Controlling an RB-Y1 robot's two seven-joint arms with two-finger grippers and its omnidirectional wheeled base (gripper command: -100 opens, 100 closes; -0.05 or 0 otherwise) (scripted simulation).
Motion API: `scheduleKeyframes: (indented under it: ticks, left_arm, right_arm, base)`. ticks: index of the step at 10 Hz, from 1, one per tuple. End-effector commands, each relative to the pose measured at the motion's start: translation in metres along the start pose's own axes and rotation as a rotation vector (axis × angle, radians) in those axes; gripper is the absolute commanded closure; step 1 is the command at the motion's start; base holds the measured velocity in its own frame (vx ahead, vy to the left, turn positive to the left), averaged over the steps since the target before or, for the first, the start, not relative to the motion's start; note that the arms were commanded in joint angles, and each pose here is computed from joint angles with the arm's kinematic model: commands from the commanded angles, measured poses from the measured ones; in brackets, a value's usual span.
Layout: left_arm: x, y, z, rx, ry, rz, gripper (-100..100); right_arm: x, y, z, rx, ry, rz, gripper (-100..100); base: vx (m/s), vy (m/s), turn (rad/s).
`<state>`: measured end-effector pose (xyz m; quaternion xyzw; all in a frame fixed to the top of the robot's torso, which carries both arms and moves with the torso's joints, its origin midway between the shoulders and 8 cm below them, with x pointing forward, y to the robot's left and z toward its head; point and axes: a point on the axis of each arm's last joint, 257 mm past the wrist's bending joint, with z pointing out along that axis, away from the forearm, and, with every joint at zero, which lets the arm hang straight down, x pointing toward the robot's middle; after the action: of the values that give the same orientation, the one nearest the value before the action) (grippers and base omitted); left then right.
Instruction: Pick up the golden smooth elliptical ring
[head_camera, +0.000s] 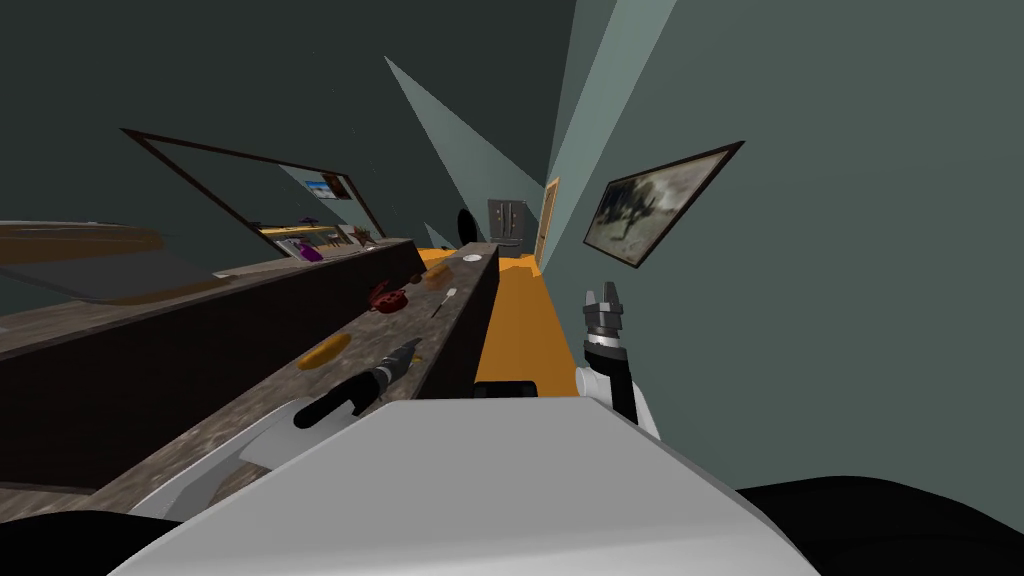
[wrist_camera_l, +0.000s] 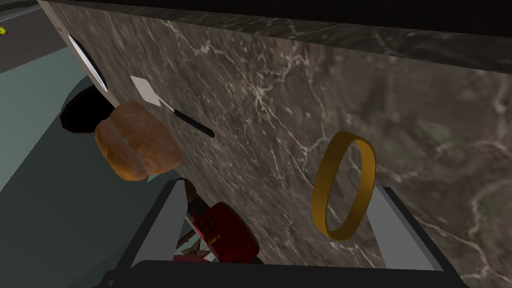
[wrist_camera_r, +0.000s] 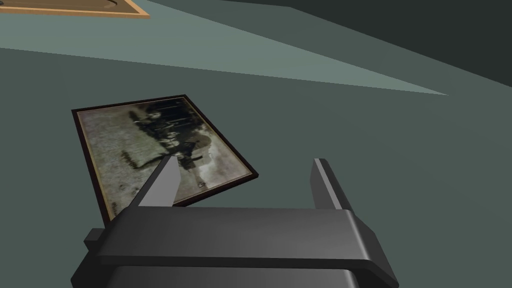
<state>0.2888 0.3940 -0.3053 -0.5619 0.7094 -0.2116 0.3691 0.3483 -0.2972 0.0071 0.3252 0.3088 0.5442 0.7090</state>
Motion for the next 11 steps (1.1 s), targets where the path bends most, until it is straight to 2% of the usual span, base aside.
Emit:
scheduleKeyframes:
  ticks: [1,2,6,7,8,10,11]
  left_arm:
    - [0.0000,0.0000,0.0000,0.000,0.000,0.000,-100]
    - [-0.0001,0.0000,0.0004,0.001,0.000,0.000,100]
    - [0.0001,-0.0004,0.0003,0.002,0.000,-0.002,100]
    - [0.0001,-0.0005,0.0003,0.002,0.000,-0.002,0]
    - [0.0024,-0.0039,-0.0063,-0.001,0.007,0.004,100]
    - [0.0027,-0.0042,-0.0063,0.001,0.008,0.004,100]
    - [0.0028,-0.0040,-0.0067,0.000,0.008,0.004,0]
  right_arm:
    - [0.0000,0.0000,0.0000,0.000,0.000,0.000,0]
    - [0.0000,0.0000,0.0000,0.000,0.000,0.000,0]
    - [0.0000,0.0000,0.0000,0.000,0.000,0.000,0]
    - [0.0000,0.0000,0.0000,0.000,0.000,0.000,0]
    - [0.0000,0.0000,0.0000,0.000,0.000,0.000,0]
    - [0.0000,0.0000,0.0000,0.000,0.000,0.000,0]
    - [0.0000,0.0000,0.0000,0.000,0.000,0.000,0]
  base:
    - [0.012,-0.004,-0.006]
    - [0.000,0.000,0.000]
    - [0.000,0.000,0.000]
    - [0.000,0.000,0.000]
    - [-0.022,0.007,0.064]
    - [-0.022,0.009,0.036]
    - [0.000,0.000,0.000]
